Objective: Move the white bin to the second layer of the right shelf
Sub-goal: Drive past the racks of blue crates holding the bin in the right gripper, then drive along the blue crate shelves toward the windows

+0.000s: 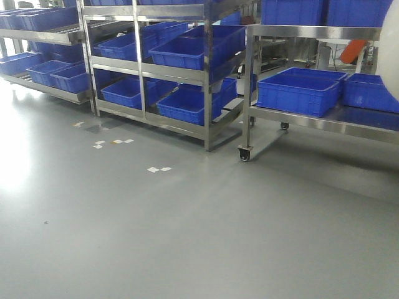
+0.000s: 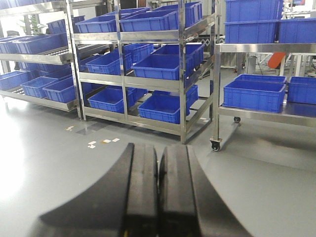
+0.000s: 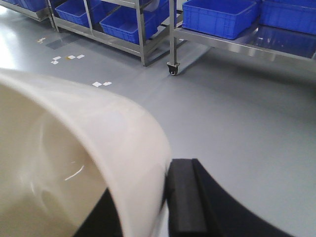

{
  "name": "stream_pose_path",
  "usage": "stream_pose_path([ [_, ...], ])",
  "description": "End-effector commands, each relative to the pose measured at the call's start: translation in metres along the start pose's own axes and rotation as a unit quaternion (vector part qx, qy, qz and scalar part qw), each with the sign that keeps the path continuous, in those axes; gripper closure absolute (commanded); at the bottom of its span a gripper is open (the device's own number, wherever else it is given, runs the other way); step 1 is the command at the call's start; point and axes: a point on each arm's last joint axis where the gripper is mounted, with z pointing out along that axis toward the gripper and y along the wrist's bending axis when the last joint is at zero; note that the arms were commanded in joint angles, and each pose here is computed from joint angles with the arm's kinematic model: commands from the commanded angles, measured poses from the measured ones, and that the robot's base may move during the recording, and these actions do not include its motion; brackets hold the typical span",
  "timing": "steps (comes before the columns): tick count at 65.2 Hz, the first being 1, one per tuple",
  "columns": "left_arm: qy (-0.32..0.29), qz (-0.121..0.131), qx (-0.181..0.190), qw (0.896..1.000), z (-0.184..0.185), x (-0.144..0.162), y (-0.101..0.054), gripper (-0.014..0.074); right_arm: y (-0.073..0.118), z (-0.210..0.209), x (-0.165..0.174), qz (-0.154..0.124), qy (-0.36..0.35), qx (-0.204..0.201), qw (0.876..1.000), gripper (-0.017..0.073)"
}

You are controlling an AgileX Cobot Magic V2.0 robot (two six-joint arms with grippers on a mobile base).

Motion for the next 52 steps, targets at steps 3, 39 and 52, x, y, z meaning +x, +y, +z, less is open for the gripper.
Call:
stream_pose_path([
  [3,-0.033,-0.006,-0.003,0.999,-0.0005,0.0026,0.0004,0.0509,0.0004,-0.0041,-0.0199,-0.003,-0.070,0.001,0.998,0.0536],
  [39,-0.033,-0.006,-0.003,0.999,-0.0005,0.0026,0.0004,0.0509,0.0004,-0.0041,-0.0199,-0.003,-0.070,0.001,0.998,0.0536],
  [52,-0.033,-0.006,-0.003,0.999,-0.0005,0.0026,0.0004,0.0509,0.0004,-0.0041,-0.0199,-0.003,-0.070,0.001,0.998,0.0536],
])
